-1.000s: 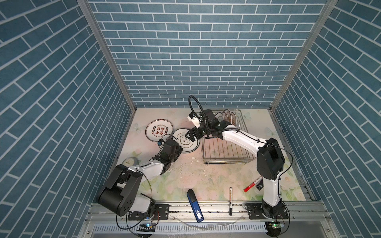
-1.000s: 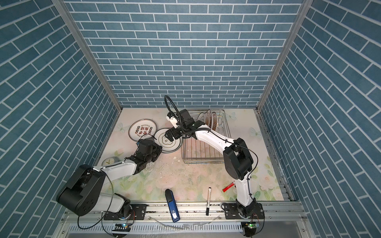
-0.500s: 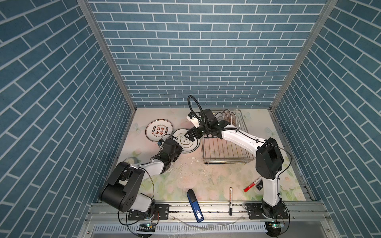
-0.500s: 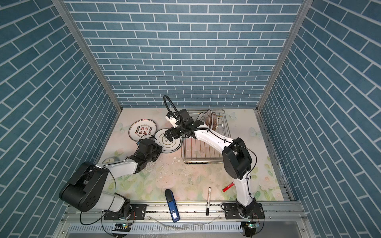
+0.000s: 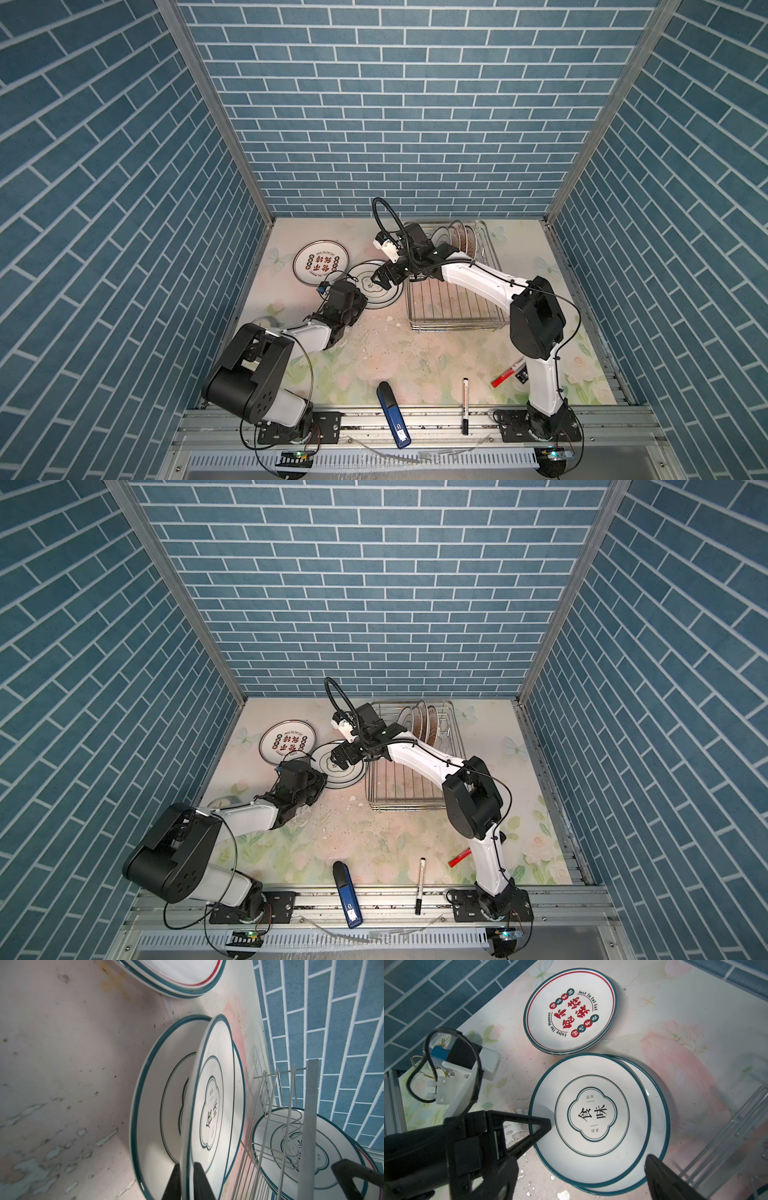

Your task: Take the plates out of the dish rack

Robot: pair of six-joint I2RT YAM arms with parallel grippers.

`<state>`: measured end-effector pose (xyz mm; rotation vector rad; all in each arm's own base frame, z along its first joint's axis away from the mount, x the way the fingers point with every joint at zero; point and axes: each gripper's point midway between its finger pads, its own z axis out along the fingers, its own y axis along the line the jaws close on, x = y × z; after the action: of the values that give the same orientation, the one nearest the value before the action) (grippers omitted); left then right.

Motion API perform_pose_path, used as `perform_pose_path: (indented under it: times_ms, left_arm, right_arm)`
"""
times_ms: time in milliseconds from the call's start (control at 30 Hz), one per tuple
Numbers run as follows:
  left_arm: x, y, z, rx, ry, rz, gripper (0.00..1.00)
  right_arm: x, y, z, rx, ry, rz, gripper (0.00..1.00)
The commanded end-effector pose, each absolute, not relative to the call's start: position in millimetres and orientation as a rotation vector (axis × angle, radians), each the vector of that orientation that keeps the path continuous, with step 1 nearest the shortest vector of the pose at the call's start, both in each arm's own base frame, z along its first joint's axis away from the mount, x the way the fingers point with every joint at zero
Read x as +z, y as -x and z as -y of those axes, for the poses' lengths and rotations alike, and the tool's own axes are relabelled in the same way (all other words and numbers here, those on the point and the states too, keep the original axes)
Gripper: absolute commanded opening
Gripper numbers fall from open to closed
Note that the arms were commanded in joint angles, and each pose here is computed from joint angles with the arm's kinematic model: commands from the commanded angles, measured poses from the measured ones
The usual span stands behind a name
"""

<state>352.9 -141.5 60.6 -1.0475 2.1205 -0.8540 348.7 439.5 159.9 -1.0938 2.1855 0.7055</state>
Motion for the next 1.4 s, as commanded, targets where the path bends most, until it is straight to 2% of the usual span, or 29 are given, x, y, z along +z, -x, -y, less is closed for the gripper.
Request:
perform_pose_path:
  times_ms: [0, 233, 400, 933, 1367]
  left_arm:
    - [59, -354, 140, -0.860, 1.047, -2.112, 0.16]
    - [54, -353, 141, -0.832, 1.054, -2.148, 0.18]
    - [55, -355, 140, -0.800, 1.051, -2.175, 0.28]
    - [52, -359, 145, -0.761, 1.053, -2.236, 0.34]
    - [46, -357, 140, -0.659, 1.082, -2.290, 0.34]
  right_arm:
    - [166, -349, -446, 0.692, 1.134, -2.153, 0.96]
    - [163, -349, -445, 0.669, 1.142, -2.159, 0.96]
    - [160, -350, -445, 0.655, 1.149, -2.163, 0.96]
    - [163, -355, -440, 0.614, 1.124, -2.155, 0.96]
    - [164, -355, -438, 0.603, 1.118, -2.152, 0.96]
